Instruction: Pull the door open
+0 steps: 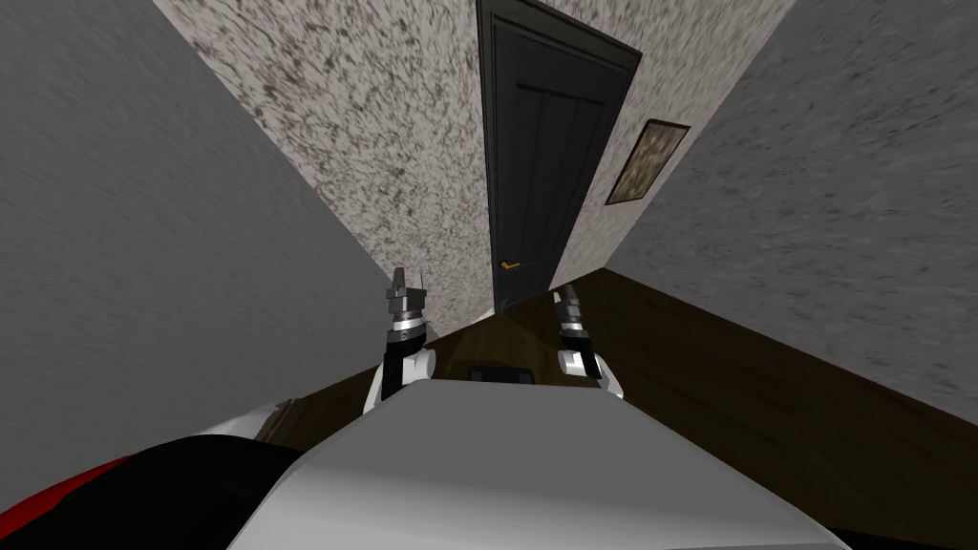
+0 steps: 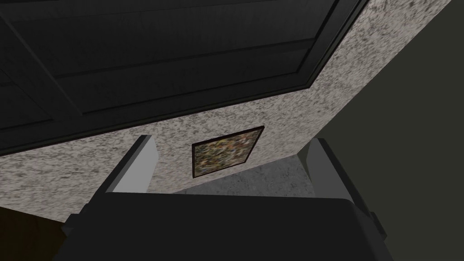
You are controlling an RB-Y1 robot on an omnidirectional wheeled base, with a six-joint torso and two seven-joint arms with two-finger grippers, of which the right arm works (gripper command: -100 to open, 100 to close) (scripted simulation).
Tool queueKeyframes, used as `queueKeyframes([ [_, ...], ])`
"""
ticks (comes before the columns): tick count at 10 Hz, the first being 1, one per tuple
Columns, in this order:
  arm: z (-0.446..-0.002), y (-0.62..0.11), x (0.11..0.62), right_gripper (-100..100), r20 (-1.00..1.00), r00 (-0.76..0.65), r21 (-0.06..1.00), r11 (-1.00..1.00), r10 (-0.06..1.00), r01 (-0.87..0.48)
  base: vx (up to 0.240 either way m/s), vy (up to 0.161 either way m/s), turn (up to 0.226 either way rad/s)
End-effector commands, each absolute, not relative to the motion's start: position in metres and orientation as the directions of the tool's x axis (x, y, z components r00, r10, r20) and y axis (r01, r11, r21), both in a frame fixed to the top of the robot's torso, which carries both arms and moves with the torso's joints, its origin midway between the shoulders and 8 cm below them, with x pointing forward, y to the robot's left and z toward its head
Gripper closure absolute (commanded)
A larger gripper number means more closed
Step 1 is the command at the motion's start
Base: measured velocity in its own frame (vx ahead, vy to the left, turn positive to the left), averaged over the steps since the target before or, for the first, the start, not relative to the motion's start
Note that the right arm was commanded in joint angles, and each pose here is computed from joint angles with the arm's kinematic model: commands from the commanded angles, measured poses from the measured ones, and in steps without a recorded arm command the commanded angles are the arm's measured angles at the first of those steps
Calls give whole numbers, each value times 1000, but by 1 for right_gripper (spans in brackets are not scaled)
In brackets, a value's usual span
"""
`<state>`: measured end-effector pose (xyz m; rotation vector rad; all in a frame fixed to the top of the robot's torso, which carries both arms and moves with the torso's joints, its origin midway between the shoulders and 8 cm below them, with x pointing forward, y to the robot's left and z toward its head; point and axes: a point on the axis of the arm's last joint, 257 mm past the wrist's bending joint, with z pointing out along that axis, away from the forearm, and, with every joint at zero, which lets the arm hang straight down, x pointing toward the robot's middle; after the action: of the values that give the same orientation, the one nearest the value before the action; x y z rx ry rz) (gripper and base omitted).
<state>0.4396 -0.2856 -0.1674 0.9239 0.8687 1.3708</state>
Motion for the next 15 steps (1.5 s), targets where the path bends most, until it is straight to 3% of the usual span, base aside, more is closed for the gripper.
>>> queueKeyframes([
  [1, -179, -286, 445, -100, 27, 20, 921, -17, 999, -389, 85, -30, 216],
  [15, -270, -297, 466, -100, 38, 22, 969, -31, 999, -245, 60, -41, 136],
])
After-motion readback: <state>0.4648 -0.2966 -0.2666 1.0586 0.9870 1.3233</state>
